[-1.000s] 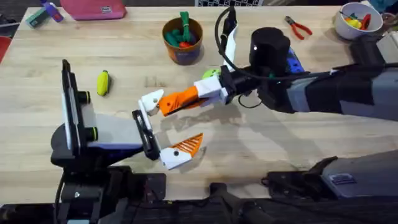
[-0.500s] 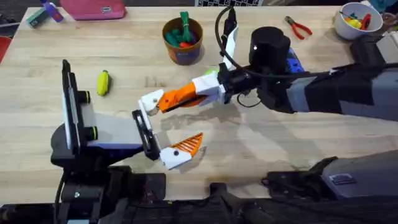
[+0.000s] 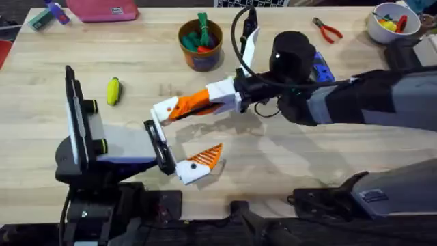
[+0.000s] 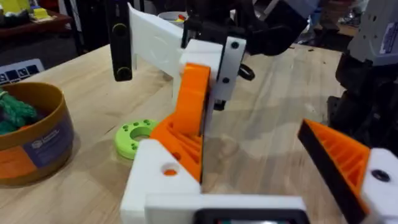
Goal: Pick up the gripper from the table and insert it into the empty holder that is missing its gripper. Then pick up a screw, insert it into the mounting hole, and use the screwdriver to tighten it. Finally, clean up the table by picking up the vegetable and placing it into the bucket.
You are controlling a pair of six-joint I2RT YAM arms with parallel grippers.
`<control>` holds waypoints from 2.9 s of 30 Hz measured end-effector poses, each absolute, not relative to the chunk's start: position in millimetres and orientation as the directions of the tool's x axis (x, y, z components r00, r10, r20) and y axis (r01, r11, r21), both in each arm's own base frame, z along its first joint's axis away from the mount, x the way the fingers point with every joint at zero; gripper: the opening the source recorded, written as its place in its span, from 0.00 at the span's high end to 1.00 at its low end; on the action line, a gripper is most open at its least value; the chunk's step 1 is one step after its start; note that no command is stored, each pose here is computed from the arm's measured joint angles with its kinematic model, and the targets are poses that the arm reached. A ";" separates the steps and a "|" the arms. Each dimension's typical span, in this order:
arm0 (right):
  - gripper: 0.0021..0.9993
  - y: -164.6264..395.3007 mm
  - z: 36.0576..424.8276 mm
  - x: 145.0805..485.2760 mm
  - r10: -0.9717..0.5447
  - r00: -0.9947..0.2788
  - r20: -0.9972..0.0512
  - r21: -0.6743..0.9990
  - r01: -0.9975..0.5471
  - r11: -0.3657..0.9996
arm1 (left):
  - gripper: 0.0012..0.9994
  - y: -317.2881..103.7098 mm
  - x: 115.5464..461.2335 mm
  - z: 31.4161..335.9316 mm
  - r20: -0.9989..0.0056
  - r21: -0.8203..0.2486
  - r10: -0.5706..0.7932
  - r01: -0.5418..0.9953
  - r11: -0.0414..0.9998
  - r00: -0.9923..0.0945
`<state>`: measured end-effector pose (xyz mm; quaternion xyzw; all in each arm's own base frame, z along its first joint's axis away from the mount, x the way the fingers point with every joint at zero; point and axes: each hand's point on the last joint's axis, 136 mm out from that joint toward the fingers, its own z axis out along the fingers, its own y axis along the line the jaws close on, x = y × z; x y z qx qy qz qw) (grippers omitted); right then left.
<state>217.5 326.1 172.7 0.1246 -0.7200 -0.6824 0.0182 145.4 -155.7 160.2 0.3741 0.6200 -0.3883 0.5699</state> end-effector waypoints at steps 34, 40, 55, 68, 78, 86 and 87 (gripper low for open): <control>0.99 341.1 168.7 211.7 -0.205 -0.972 -0.119 0.991 -0.129 0.036 | 0.03 -156.2 144.3 160.0 -0.997 -0.066 0.017 0.909 0.412 -0.080; 0.99 341.8 168.8 212.2 -0.200 -0.972 -0.120 0.991 -0.130 0.037 | 0.03 -155.9 144.8 160.0 -0.997 -0.065 0.017 0.907 0.415 -0.080; 0.99 340.6 170.2 213.3 -0.208 -0.970 -0.129 0.990 -0.139 0.033 | 0.03 -156.2 144.3 160.1 -0.997 -0.064 0.018 0.909 0.412 -0.079; 0.99 343.3 172.8 215.0 -0.248 -0.962 -0.115 0.991 -0.128 0.039 | 0.03 -155.4 146.1 160.2 -0.997 -0.055 0.021 0.905 0.422 -0.070; 0.99 343.1 172.8 214.6 -0.252 -0.957 -0.144 0.987 -0.156 0.031 | 0.03 -155.4 146.0 160.2 -0.997 -0.054 0.021 0.905 0.422 -0.070; 0.99 343.2 172.8 214.6 -0.251 -0.957 -0.146 0.987 -0.159 0.030 | 0.03 -155.4 146.0 160.2 -0.997 -0.055 0.021 0.905 0.422 -0.070; 0.99 343.2 172.8 214.6 -0.251 -0.957 -0.146 0.987 -0.159 0.030 | 0.03 -155.4 146.0 160.2 -0.997 -0.055 0.021 0.905 0.422 -0.070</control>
